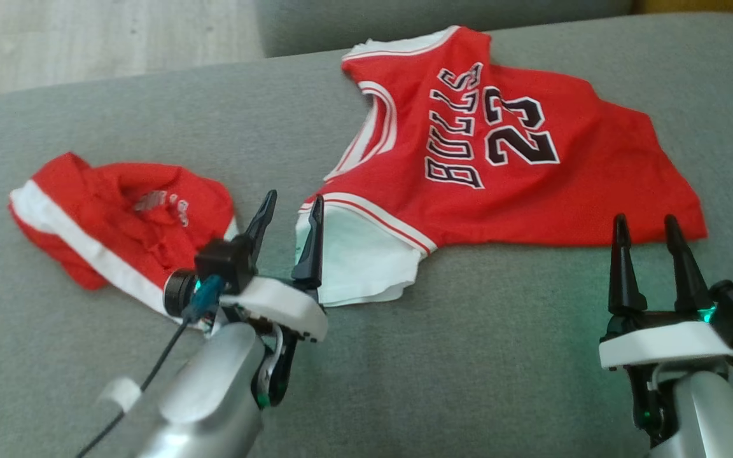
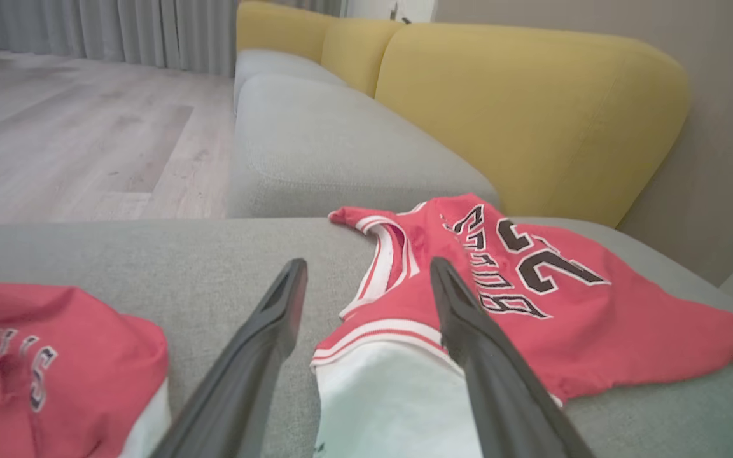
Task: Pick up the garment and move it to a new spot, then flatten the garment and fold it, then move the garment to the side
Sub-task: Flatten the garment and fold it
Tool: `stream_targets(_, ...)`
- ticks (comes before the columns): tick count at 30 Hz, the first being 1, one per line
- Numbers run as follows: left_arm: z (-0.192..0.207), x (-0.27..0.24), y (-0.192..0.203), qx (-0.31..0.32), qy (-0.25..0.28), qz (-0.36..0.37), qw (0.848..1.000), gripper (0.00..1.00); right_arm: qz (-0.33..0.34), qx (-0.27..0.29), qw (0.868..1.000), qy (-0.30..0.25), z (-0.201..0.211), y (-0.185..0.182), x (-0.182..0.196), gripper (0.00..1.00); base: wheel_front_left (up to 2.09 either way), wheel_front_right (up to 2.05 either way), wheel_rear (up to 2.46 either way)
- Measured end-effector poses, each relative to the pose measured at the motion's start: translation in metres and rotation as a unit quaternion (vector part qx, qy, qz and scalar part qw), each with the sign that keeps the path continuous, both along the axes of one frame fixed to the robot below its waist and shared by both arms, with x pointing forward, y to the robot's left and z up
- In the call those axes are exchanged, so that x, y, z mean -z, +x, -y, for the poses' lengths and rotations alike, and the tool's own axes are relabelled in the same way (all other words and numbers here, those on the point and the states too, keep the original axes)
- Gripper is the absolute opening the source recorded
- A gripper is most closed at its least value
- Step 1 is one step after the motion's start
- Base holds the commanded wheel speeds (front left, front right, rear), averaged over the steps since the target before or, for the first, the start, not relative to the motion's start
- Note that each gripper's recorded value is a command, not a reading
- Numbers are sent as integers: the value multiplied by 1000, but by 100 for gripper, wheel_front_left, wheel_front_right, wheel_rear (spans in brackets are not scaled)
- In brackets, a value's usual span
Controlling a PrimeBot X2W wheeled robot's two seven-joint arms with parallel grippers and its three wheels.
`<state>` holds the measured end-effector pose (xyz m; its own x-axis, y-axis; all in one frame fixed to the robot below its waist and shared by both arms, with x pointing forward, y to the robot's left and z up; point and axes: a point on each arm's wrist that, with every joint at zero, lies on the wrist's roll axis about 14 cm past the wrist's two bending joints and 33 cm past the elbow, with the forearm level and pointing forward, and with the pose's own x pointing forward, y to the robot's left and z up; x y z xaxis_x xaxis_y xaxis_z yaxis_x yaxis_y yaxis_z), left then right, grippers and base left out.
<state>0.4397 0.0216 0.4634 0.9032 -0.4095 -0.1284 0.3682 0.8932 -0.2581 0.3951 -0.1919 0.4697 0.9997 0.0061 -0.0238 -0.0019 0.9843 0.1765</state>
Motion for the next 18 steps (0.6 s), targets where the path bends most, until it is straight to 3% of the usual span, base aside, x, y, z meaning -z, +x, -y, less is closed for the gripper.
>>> stream_targets(13, -44, -9, -48, -67, 16, 42, 997, 100, 3, -44, 999, 0, -29, -6, -1, 100, 0, 0, 0)
stream_targets(18, -42, -7, -51, -56, 24, 45, 997, 100, 4, -46, 999, -3, -30, -6, -2, 100, 0, 0, 0)
